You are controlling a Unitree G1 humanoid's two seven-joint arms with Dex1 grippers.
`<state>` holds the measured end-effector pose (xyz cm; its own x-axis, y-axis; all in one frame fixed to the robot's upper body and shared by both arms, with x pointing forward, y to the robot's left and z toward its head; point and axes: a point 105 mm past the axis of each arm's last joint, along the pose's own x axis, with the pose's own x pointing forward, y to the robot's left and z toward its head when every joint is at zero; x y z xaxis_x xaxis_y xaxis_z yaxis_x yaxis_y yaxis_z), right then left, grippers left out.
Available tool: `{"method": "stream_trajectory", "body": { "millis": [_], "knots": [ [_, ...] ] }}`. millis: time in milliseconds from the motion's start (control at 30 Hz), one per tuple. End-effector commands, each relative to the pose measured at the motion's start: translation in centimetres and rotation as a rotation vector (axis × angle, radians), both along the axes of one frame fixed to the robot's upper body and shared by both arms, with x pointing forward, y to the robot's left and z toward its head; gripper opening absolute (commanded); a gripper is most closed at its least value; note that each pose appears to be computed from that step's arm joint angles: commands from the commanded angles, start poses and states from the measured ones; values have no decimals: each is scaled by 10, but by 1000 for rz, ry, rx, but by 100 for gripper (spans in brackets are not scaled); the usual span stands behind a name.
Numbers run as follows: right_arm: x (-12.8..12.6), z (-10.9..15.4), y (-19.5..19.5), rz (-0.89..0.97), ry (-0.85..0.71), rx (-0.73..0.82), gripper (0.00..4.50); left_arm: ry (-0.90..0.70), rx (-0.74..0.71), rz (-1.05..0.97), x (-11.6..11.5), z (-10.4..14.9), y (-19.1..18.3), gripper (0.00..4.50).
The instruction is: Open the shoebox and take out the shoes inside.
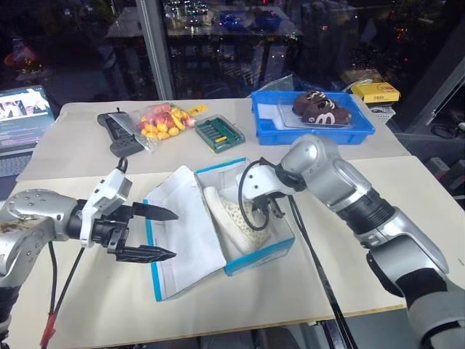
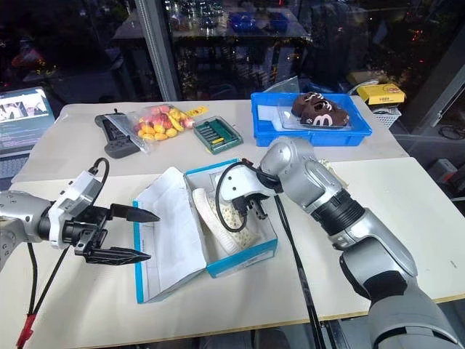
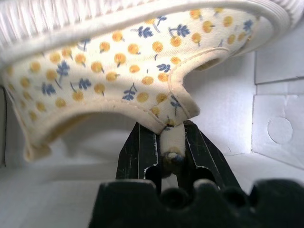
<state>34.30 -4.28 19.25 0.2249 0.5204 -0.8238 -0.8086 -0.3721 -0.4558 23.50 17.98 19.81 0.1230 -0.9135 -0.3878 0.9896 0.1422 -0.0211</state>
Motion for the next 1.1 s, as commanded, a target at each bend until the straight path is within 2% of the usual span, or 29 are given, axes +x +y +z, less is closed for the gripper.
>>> {"method": "stream_trajectory", "body": {
  "millis": [33,133,300,433,533,667,767,867,1000,1100],
  "knots": [
    [8,59,3,-31,-122,159,7,-37,11,-25,-1,7,-1,450],
    [11,76,3,-62,-118,239,7,-38,13,-25,0,7,-1,450],
    [14,83,1,-120,-60,345,7,-38,17,-28,1,8,-1,450],
    [24,119,-12,-195,-96,465,7,-38,20,-29,1,9,-1,450],
    [33,150,-39,-277,-175,525,7,-36,21,-29,0,9,0,450],
    [42,178,-94,-409,-327,495,7,-32,21,-27,-1,8,0,450],
    [38,171,-130,-452,-372,369,7,-31,20,-30,1,8,0,450],
    [35,149,-148,-467,-343,255,7,-32,19,-38,3,8,-1,450],
    [38,114,-153,-448,-307,125,7,-33,21,-52,6,9,-3,450],
    [45,86,-149,-430,-251,100,7,-43,28,-57,8,9,-3,450]
  ]
}}
